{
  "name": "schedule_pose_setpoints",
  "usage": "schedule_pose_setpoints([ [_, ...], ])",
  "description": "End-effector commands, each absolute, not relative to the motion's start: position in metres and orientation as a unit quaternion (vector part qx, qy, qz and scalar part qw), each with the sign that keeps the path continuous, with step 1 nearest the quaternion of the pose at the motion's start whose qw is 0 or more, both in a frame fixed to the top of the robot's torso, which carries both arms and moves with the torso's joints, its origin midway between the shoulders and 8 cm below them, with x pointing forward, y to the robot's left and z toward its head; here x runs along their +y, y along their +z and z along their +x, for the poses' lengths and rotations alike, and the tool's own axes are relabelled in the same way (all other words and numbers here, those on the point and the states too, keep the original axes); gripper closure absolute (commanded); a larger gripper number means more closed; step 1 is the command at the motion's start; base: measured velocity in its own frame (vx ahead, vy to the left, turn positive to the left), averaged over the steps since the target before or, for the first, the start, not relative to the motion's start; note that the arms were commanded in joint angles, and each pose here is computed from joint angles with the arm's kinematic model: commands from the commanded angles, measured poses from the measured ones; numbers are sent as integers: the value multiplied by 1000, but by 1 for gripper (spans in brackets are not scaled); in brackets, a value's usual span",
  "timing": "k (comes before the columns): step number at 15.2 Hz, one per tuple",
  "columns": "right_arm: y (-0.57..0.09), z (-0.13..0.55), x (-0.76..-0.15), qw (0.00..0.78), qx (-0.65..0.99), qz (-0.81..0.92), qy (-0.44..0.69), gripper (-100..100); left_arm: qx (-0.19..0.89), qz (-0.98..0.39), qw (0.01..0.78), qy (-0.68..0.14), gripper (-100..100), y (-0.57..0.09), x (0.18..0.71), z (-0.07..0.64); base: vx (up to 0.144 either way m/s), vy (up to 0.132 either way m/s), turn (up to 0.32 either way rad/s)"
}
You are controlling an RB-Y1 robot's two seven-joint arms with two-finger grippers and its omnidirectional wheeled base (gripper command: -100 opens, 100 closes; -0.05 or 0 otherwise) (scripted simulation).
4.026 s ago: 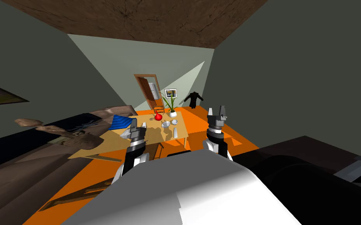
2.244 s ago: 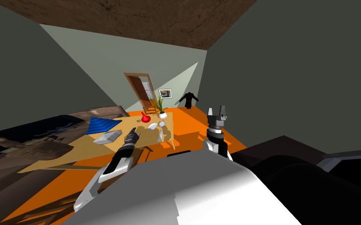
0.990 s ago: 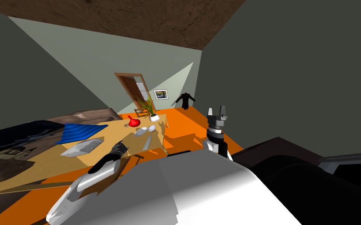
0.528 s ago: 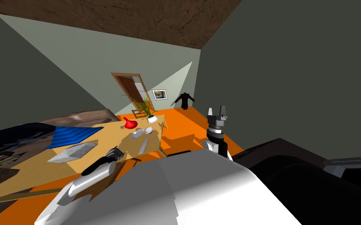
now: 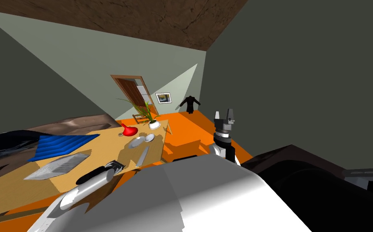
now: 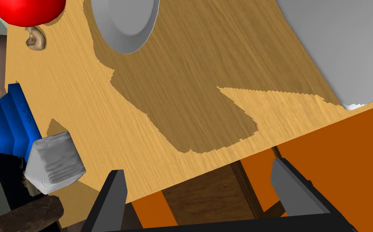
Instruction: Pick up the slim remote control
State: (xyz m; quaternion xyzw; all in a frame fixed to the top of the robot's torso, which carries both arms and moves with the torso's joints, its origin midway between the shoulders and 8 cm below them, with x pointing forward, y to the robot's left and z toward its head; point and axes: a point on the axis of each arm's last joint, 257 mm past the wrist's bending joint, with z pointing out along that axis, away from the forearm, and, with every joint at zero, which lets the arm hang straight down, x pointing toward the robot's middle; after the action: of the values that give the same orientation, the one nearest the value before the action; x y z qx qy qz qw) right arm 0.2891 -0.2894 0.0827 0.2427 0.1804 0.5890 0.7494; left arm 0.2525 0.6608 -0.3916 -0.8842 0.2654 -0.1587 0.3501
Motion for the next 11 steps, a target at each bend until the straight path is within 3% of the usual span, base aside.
schedule_pose_setpoints([
  [1, 83, 289, -289, 749, 180, 243, 589, 0, 244, -901, 329, -145, -100, -403, 663, 236, 121, -53, -25],
  [11, 83, 289, -289, 749, 180, 243, 589, 0, 131, -961, 224, -91, -100, -450, 658, 170, 130, -23, -23],
])
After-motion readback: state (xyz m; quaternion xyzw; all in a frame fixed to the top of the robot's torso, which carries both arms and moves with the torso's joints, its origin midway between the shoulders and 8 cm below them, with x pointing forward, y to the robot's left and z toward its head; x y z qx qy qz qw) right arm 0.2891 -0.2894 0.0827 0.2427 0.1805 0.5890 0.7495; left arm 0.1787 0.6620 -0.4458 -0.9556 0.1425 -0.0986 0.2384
